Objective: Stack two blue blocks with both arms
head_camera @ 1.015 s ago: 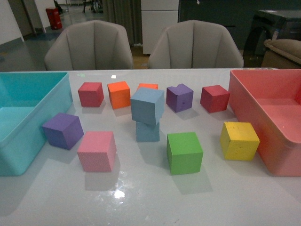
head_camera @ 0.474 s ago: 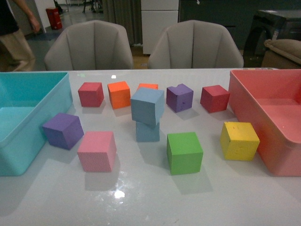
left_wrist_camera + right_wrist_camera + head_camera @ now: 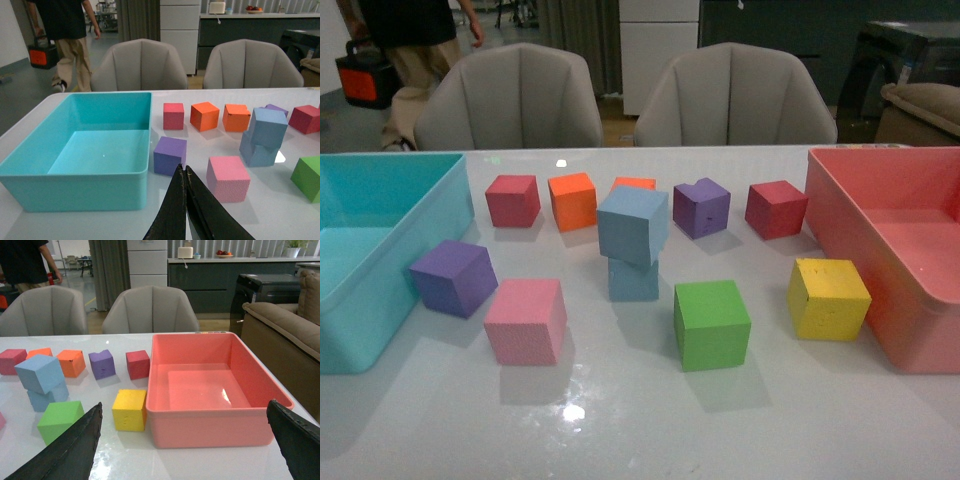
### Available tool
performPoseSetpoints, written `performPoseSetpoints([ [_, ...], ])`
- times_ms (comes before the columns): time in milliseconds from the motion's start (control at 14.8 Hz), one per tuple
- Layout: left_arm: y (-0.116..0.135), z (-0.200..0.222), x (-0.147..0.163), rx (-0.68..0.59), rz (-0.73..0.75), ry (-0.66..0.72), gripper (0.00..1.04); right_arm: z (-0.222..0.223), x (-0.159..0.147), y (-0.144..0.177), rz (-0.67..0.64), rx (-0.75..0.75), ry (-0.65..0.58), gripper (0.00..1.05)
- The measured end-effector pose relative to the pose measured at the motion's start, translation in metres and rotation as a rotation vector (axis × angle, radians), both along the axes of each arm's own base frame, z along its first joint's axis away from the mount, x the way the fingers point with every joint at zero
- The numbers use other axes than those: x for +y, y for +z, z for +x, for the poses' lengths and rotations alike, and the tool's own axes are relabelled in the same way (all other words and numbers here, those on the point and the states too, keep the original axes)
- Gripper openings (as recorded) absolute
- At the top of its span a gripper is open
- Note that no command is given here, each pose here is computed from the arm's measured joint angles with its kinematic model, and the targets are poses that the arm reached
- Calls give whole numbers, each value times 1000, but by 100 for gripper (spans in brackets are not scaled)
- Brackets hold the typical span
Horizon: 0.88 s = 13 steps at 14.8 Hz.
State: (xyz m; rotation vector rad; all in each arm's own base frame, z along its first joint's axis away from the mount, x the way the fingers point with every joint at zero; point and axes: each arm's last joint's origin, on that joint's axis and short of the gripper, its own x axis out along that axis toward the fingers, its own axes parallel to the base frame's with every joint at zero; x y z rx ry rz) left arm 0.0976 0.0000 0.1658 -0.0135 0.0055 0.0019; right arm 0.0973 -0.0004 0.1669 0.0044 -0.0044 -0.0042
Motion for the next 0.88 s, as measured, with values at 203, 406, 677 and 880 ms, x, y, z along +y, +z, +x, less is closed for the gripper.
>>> performPoseSetpoints([
  [203, 1, 0, 0, -5, 0, -2, 6, 0, 0, 0, 0, 0, 0, 98],
  [406, 0, 0, 0, -4, 0, -2, 44, 0, 0, 0, 0, 0, 0, 98],
  [677, 1, 0, 0, -5, 0, -2, 99, 0, 0, 0, 0, 0, 0, 98],
  [880, 1, 0, 0, -5, 2, -2, 98, 0, 0, 0, 0, 0, 0, 98],
])
